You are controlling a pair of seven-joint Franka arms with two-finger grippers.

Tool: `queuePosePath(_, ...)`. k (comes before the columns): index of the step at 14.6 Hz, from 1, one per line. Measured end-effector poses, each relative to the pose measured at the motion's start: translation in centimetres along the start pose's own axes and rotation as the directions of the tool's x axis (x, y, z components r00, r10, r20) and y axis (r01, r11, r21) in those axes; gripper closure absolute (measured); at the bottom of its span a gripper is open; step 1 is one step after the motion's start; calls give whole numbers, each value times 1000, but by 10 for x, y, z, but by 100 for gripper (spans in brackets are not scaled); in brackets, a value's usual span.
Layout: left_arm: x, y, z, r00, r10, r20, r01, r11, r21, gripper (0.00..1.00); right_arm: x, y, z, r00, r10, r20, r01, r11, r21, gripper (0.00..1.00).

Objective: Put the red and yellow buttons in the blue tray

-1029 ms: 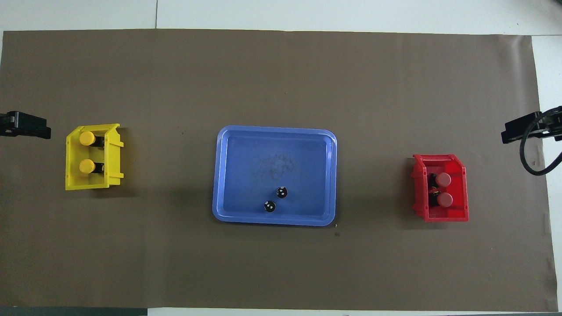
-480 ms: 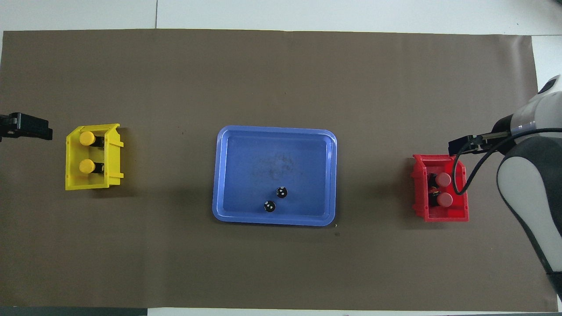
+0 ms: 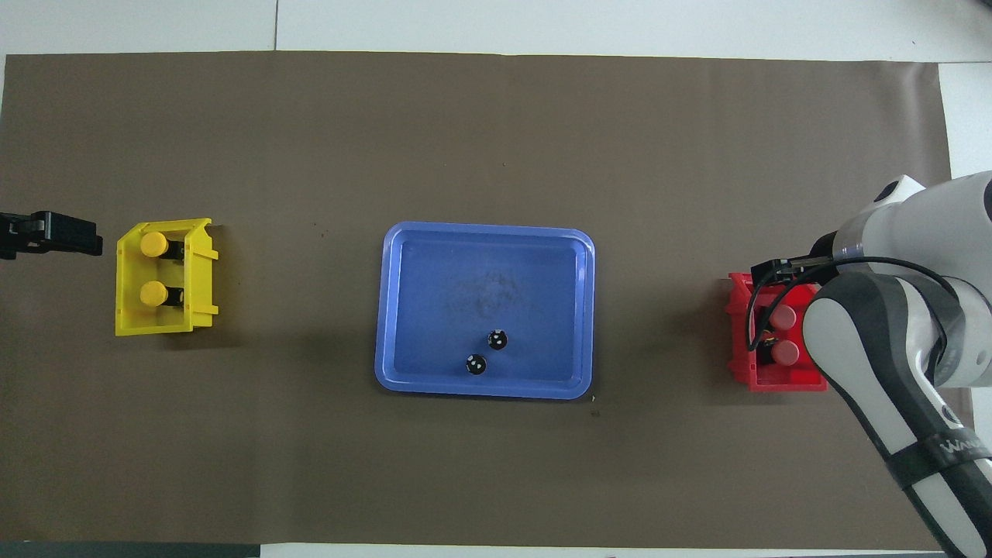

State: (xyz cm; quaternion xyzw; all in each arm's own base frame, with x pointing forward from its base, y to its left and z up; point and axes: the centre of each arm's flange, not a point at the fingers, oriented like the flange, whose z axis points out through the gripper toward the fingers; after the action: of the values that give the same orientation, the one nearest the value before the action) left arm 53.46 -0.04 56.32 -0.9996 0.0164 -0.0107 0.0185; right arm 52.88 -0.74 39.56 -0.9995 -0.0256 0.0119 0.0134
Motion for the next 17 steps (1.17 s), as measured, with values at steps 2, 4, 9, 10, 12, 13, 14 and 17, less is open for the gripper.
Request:
queuePosePath(2,-5,-6,15,1000,-13,9,13,1000,1,0,-5,5,11,1000,9,-3,-9,1000,0,19)
queuePosePath(4,-6,-9,29,1000,-18,7,18,1000,0,2,-9,9,20,1000,19,7,-19,1000,0,20)
queuePosePath(9,-3,-8,72,1000,-15,-13,15,1000,-1,19,-17,10,30,999,21,30,-21,1000,3,26)
queuePosePath(10,2,-8,85,1000,-14,-17,14,1000,-3,23,-18,10,32,999,21,34,-21,1000,3,28)
queuePosePath(12,16,-8,110,1000,-13,-29,13,1000,-6,25,-21,13,34,999,27,40,-27,1000,4,29)
queuePosePath(13,23,-8,124,999,-13,-34,12,1000,-9,25,-22,14,36,999,30,43,-30,1000,5,30)
queuePosePath(14,28,-8,137,999,-12,-39,12,1000,-10,26,-24,15,37,998,31,46,-31,999,6,31)
queuePosePath(17,37,-9,155,999,-16,-45,16,1000,-13,29,-26,14,38,998,31,48,-31,999,7,32)
